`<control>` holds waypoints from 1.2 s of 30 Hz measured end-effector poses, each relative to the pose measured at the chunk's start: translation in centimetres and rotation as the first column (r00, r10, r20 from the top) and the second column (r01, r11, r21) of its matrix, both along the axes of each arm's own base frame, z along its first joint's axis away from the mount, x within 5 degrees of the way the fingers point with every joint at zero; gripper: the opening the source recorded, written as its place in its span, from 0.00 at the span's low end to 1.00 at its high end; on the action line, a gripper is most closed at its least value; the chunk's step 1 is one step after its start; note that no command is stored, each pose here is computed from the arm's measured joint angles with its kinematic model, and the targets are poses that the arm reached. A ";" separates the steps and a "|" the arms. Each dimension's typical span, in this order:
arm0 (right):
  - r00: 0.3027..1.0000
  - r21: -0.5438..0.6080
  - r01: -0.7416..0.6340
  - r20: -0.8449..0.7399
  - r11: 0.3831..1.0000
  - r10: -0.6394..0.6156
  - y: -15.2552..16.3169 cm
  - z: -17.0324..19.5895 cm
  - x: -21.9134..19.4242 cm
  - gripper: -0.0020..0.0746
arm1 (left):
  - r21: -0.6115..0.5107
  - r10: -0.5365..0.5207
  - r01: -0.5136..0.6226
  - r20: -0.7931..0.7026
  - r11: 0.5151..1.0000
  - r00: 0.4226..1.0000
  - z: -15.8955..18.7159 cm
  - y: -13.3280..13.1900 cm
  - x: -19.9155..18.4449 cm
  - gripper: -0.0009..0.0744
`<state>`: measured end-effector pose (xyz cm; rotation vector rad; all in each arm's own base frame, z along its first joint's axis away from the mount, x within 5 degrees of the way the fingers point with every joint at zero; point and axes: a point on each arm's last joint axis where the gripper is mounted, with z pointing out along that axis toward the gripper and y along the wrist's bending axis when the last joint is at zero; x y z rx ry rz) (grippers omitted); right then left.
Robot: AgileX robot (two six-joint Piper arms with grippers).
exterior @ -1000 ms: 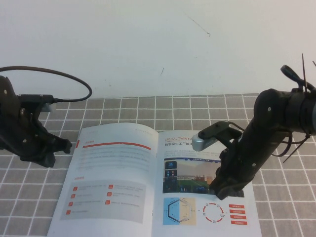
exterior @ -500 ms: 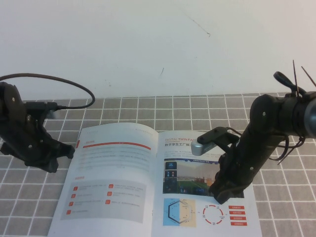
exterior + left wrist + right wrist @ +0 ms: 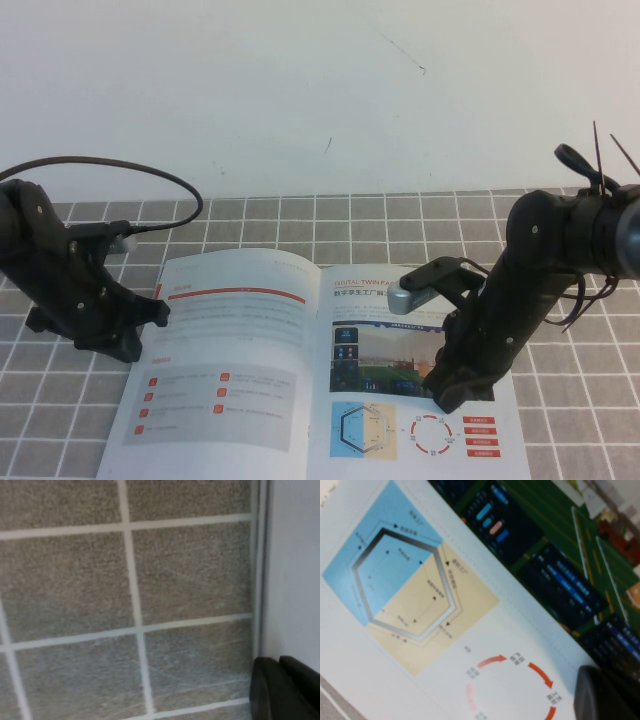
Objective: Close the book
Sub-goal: 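Close the open booklet and leave it lying on the table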
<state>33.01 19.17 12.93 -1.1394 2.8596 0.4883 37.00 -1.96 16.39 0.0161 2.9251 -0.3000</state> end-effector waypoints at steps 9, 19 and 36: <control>1.000 0.000 0.000 0.000 1.000 0.000 0.0 0.0 0.0 0.02 | 0.131 0.005 -0.003 -0.014 0.991 1.000 -0.2 1.2 -0.1 0.01; 1.000 0.000 -0.001 -0.001 1.000 0.001 0.0 0.0 0.0 0.02 | 0.107 -0.015 0.014 0.006 0.994 1.000 -0.2 0.9 0.1 0.01; 1.000 0.000 -0.001 -0.002 1.000 0.001 0.0 0.0 0.0 0.02 | 0.139 -0.174 0.175 -0.016 0.975 0.985 -1.1 -4.2 -0.1 0.01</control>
